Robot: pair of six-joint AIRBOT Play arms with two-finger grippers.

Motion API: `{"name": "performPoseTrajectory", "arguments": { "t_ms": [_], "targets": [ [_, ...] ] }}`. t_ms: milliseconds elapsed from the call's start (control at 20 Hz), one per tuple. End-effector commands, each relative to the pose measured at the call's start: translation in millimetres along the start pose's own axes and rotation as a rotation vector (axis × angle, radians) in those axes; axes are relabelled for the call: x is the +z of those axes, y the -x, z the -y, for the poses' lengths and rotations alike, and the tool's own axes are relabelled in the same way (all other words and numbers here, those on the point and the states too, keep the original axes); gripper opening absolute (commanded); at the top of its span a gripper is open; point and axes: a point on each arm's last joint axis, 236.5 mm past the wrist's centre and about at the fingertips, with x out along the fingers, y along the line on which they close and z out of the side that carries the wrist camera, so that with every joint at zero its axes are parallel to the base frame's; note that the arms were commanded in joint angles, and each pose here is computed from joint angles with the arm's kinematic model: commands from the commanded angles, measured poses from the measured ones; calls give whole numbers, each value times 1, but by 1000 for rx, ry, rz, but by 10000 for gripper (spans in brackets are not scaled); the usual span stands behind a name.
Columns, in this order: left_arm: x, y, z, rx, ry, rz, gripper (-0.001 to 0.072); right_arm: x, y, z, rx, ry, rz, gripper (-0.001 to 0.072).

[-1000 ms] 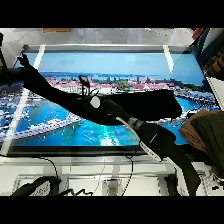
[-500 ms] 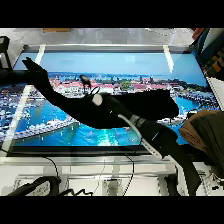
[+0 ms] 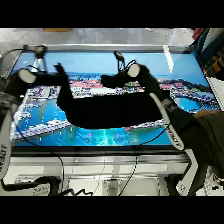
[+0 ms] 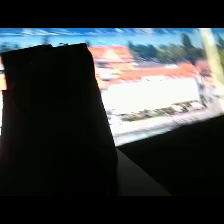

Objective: Fold the clothes and pants, and hang the long-sleeved shirts on hangers.

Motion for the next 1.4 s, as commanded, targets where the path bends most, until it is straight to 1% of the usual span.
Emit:
{"name": "performPoseTrajectory", "arguments": {
  "t_ms": [0,100,300,450,550,600,650,700,750,800,900,950,1000,1050,1150,1250,1300,1350],
  "targets": [
    [-31,-41,91,-141,-170,-78,11,7,43,43,-80,25,-25,22],
    [-56,-57,139,-213,-277,-126,11,20,63,61,-109,7,13,23],
    [-103,-81,194,-299,-329,-221,12,43,105,85,-141,-28,94,23],
    [-125,-90,214,-328,-366,-261,11,51,125,94,-155,-39,128,22],
    [-131,-94,214,-333,-398,-269,12,52,129,96,-158,-42,133,23],
    [-131,-95,211,-325,-404,-270,30,52,128,96,-158,-42,131,23],
    [-128,-95,203,-310,-410,-269,199,51,128,96,-158,-43,127,23],
    [-126,-94,196,-301,-406,-273,504,50,127,96,-158,-42,123,22],
    [-122,-90,189,-294,-388,-276,678,49,127,96,-159,-41,119,23],
    [-118,-84,180,-288,-374,-282,653,48,127,97,-162,-38,116,22],
    [-104,-69,157,-265,-343,-276,651,47,129,104,-192,-30,109,22],
    [-92,-63,136,-230,-313,-259,646,46,129,106,-203,-27,104,22],
    [-81,-56,106,-180,-265,-246,576,44,129,108,-208,-26,99,23],
    [-75,-47,75,-141,-205,-251,549,42,129,108,-210,-26,90,23],
    [-84,-26,14,-85,-57,-314,549,40,129,108,-212,-21,81,22],
    [-109,-8,-29,-84,103,-376,537,41,129,109,-216,-19,83,22],
    [-123,-3,-44,-86,184,-385,472,41,129,109,-217,-18,85,23],
    [-140,1,-54,-95,259,-386,470,41,129,109,-217,-18,86,22]
  ]
}}
